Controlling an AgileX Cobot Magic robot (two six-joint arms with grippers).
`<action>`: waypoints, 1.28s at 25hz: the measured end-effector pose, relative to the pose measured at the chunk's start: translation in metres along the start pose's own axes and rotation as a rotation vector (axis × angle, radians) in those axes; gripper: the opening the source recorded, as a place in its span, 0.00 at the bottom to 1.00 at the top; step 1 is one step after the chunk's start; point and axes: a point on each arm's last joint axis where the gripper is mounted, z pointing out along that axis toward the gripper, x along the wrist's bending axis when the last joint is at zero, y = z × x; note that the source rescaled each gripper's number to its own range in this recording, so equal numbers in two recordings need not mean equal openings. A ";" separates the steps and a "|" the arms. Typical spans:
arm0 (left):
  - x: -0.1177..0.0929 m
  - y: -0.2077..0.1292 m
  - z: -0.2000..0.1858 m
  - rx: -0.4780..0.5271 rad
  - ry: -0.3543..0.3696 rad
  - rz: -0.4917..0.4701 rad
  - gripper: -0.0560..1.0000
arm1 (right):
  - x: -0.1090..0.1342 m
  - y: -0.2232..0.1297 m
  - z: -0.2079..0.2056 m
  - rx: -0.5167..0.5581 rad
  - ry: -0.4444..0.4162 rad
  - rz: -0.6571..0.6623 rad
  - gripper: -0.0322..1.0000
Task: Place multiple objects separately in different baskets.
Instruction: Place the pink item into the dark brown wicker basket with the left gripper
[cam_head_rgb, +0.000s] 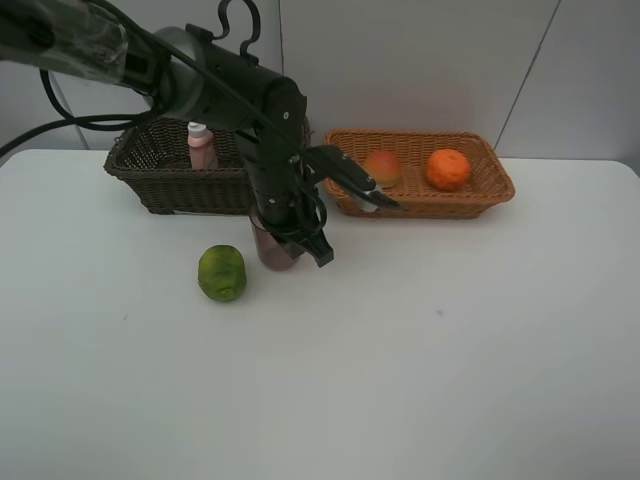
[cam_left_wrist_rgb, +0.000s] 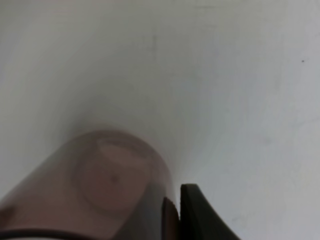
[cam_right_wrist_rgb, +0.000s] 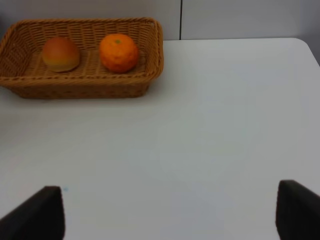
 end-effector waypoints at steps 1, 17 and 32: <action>0.000 0.000 0.000 0.000 0.000 0.000 0.05 | 0.000 0.000 0.000 0.000 0.000 0.000 0.85; 0.004 0.010 -0.043 -0.100 0.009 -0.207 0.05 | 0.000 0.000 0.000 0.000 0.000 0.000 0.85; 0.048 -0.009 -0.148 -0.224 0.063 -0.547 0.05 | 0.000 0.000 0.000 0.000 0.000 0.000 0.85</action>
